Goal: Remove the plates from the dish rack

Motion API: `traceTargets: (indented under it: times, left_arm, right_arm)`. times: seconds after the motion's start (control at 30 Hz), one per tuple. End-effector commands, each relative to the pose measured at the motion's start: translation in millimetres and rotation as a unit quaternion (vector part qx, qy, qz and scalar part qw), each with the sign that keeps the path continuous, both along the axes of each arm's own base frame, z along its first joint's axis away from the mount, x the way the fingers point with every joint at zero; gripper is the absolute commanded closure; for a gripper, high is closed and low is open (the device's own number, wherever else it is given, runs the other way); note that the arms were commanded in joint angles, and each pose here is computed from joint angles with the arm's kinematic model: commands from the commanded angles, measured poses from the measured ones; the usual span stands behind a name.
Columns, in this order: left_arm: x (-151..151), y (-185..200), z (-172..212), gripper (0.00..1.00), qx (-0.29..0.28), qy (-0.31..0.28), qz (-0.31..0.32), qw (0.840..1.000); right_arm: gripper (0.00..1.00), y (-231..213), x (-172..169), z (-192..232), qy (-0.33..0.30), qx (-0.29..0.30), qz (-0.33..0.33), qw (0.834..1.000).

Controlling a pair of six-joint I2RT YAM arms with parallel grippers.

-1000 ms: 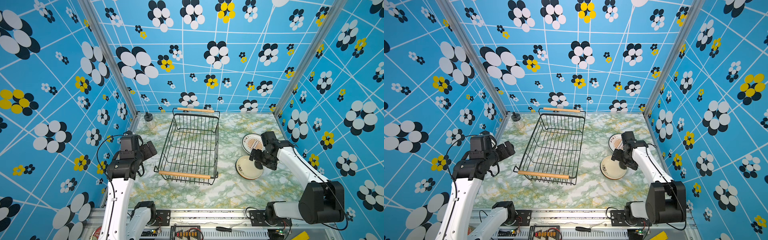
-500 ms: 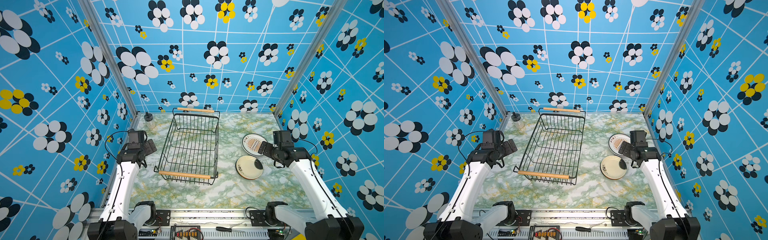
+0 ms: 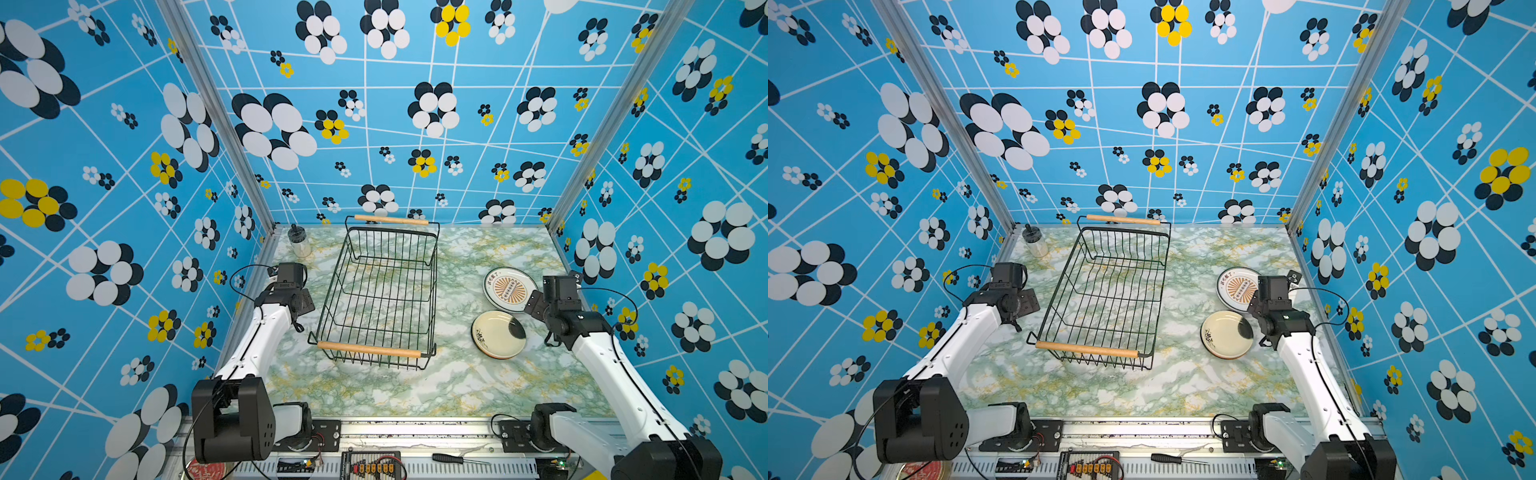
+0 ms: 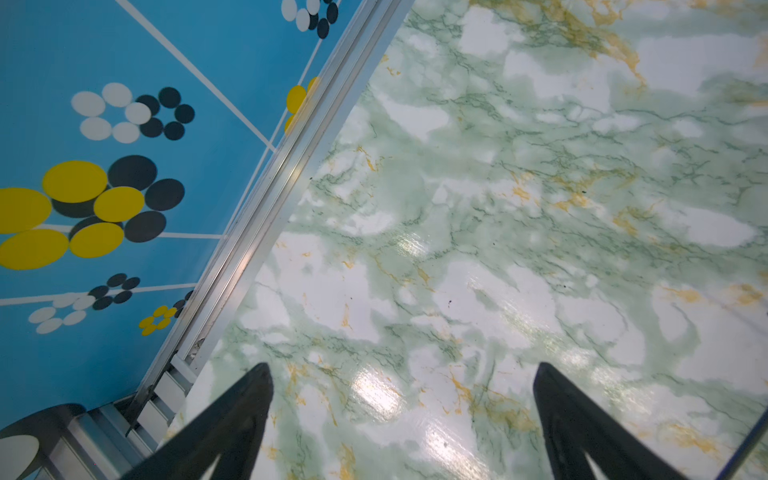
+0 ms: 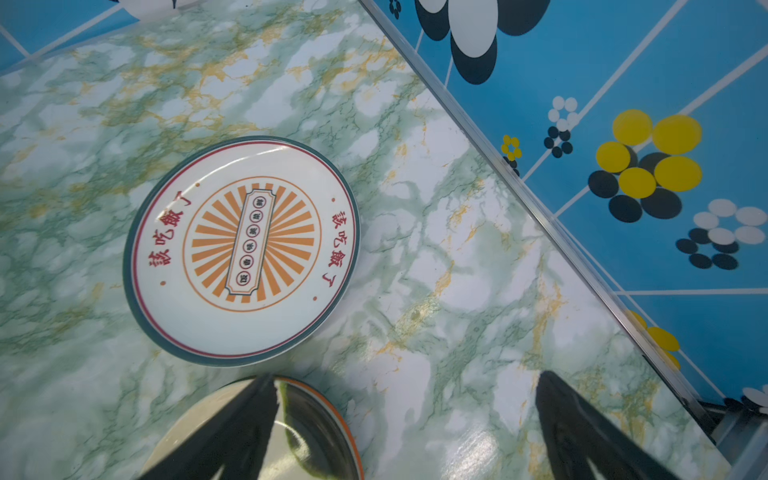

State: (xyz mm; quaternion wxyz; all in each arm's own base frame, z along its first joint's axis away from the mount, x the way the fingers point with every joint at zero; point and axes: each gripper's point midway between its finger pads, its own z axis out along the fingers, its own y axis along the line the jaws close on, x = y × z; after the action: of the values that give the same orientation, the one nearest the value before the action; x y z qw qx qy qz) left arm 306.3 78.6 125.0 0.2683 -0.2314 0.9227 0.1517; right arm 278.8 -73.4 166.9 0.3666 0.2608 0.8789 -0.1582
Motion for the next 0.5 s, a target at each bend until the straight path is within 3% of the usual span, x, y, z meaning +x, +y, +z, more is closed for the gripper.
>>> traceTargets:
  times: [0.0,0.23,0.47]
  left_arm:
    - [6.6,-5.1,-11.2,0.01,0.019,0.011,-0.022,0.999]
    - [26.5,-35.7,-13.0,0.01,0.014,-0.033,-0.098,0.995]
    - [43.3,-57.9,-12.6,0.01,-0.006,-0.091,-0.150,0.984]
  right_arm:
    - [0.01,-22.9,-6.3,13.4,-0.051,-0.052,-0.052,0.996]
    - [0.01,-29.1,-12.3,13.0,-0.150,-0.079,-0.055,0.984]
    - [0.01,-28.0,-7.1,-2.3,-0.119,-0.083,-0.044,0.988]
